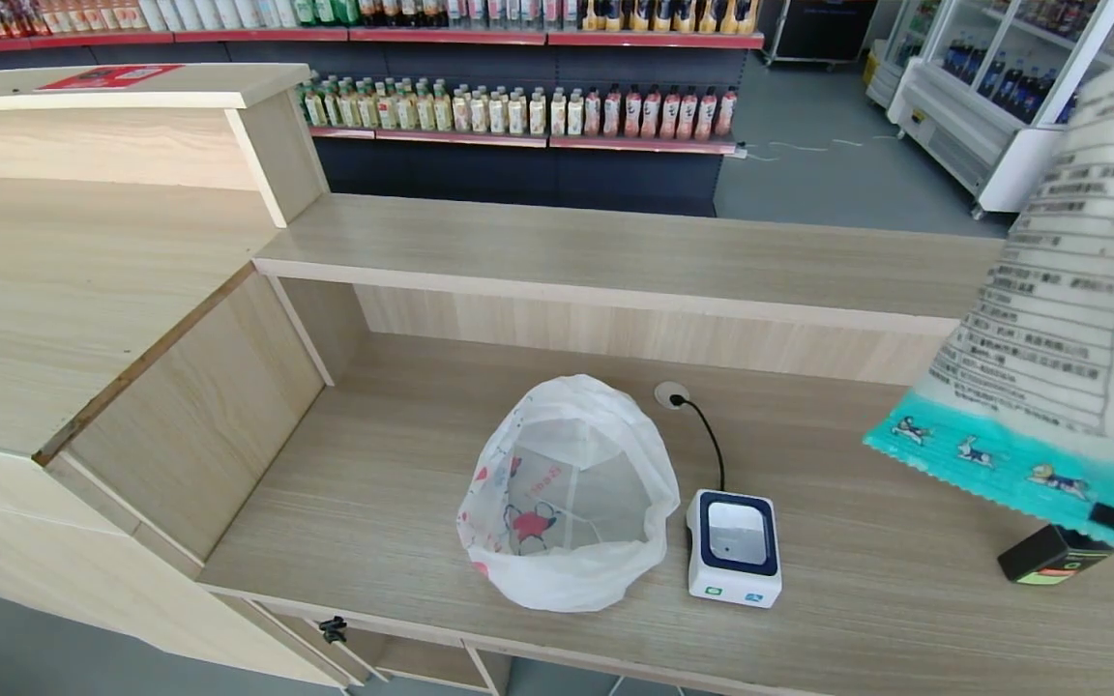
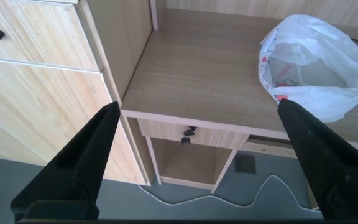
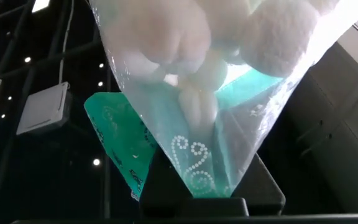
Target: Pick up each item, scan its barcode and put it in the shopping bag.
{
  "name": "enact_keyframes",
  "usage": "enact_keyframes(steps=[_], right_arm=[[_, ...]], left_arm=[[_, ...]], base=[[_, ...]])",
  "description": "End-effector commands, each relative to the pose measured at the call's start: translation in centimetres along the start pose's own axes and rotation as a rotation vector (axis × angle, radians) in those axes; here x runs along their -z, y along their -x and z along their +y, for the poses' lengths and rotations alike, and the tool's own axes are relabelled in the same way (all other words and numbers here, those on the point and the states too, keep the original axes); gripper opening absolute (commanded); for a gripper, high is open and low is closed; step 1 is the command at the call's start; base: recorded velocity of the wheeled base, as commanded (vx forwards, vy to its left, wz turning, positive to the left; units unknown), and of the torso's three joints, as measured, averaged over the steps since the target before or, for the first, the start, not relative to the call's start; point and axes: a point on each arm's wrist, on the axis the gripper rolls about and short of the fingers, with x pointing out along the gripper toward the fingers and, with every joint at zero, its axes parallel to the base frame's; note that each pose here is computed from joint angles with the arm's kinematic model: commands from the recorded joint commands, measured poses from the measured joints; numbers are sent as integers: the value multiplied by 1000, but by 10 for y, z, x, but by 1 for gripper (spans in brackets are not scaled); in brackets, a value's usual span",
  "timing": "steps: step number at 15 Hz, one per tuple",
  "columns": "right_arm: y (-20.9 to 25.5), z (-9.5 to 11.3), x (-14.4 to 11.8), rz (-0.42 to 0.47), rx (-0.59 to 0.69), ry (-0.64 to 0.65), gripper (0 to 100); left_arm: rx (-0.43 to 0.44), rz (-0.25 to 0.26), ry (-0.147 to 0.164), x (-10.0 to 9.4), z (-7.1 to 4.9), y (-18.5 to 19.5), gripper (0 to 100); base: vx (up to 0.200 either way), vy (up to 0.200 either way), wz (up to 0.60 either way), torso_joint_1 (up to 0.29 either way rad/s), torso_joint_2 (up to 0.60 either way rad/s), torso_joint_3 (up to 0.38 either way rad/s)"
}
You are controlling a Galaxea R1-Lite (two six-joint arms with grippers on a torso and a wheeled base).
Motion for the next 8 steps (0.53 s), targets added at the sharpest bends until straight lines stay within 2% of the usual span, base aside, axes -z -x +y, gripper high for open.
enact_keyframes(steps=[1, 3, 8], right_arm=[[4, -31, 2, -3, 38, 36, 0], [4, -35, -7, -8, 66, -4, 0], [1, -30, -12, -8, 77, -1, 0]], left_arm=[[0, 0, 0, 0, 0, 0, 100], [0, 0, 0, 0, 0, 0, 100], [1, 0, 0, 0, 0, 0, 100]], base=[[0, 0, 0, 0, 0, 0], [0, 0, 0, 0, 0, 0], [0, 0, 0, 0, 0, 0]])
